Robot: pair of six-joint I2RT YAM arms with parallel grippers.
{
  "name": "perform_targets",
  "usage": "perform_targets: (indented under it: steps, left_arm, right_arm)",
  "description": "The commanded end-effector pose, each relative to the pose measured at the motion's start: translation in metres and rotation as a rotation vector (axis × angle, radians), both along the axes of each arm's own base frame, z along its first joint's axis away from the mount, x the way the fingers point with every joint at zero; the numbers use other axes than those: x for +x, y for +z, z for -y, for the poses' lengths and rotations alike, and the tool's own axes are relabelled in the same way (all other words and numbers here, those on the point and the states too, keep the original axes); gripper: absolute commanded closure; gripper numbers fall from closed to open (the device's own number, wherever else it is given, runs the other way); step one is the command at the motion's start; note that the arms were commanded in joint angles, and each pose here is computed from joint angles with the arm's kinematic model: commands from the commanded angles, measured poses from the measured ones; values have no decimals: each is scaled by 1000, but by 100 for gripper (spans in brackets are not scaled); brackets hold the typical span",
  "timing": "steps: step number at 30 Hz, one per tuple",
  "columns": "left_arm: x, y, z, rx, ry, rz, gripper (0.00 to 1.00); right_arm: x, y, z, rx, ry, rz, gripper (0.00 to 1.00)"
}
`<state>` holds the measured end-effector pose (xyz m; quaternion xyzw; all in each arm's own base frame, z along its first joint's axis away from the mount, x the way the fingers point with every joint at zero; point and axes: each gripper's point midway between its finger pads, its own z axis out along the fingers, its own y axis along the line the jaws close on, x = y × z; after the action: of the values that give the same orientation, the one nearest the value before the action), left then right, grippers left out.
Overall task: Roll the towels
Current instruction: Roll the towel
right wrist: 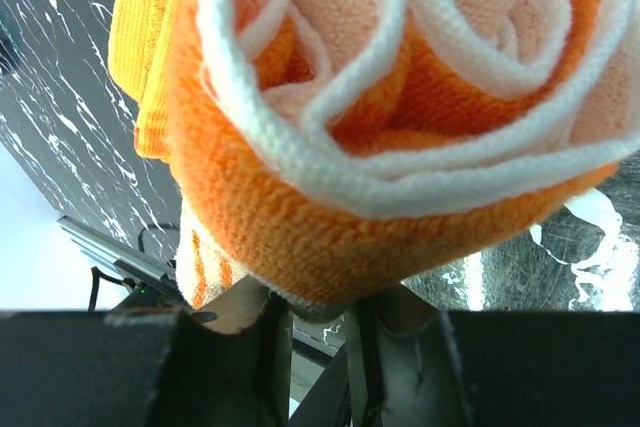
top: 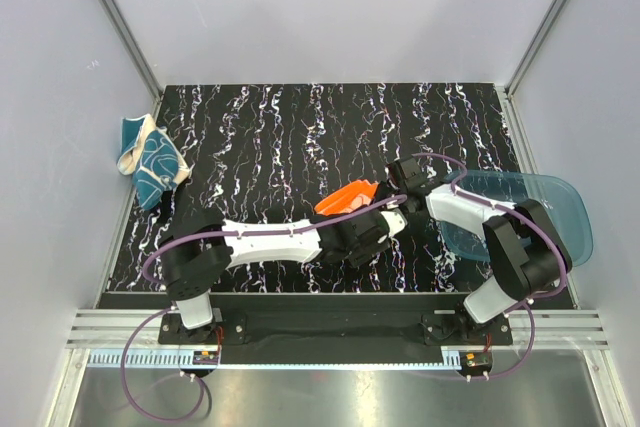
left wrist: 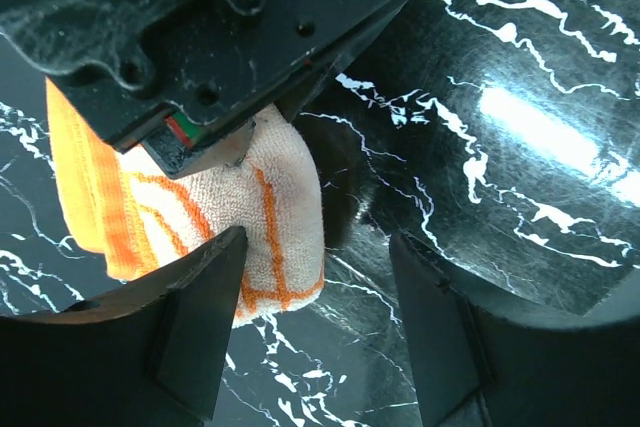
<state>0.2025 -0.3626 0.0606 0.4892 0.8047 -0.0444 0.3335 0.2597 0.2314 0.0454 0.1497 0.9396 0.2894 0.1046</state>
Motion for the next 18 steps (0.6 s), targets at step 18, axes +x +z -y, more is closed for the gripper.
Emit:
perform_targets:
  steps: [18]
  left_arm:
    - [30, -19, -29, 159, 71, 123, 30]
  right_arm:
    - [-11, -13, 4, -59, 51, -67, 78]
